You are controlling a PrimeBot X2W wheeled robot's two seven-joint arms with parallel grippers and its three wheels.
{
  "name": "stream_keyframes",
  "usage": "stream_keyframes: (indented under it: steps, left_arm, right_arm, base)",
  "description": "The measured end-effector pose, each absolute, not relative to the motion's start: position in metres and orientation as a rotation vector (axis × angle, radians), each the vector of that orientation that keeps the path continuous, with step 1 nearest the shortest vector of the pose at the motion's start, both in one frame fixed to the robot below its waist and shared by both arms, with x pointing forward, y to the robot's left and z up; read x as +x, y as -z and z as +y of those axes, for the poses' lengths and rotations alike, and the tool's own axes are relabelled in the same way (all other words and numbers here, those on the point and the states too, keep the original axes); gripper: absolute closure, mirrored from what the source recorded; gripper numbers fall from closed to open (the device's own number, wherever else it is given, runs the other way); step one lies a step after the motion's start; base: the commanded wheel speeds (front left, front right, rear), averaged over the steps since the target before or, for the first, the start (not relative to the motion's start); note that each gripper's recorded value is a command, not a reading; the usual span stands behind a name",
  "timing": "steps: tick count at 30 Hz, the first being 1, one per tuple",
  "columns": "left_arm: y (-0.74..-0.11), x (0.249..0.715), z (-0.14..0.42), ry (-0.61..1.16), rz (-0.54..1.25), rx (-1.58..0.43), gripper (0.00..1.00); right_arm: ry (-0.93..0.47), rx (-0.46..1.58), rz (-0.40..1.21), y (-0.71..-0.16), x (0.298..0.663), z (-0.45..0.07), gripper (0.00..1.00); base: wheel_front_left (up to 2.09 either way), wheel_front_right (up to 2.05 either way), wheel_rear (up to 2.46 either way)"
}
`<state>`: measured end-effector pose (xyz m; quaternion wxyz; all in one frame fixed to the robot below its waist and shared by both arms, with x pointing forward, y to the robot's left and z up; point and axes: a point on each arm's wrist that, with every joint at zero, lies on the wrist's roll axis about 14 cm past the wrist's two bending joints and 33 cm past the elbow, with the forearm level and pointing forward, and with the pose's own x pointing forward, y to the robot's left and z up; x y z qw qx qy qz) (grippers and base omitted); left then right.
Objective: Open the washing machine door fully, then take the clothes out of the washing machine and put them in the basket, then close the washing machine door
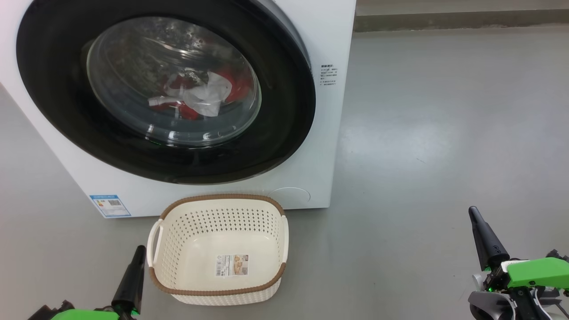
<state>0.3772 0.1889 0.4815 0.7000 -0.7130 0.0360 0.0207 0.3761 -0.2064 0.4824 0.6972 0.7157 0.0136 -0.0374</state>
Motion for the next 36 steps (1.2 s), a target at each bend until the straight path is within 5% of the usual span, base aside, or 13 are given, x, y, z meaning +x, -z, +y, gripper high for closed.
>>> stream_keyframes:
  steps: [36]
  left_arm:
    - [-0.4815, 0.3772, 0.1889, -0.046, 0.08, -1.588, 1.0]
  right_arm:
    - [0.083, 1.596, 0.03, -0.4824, 0.376, -0.2064, 1.0]
  base:
    - [0.0, 0.0, 0.0]
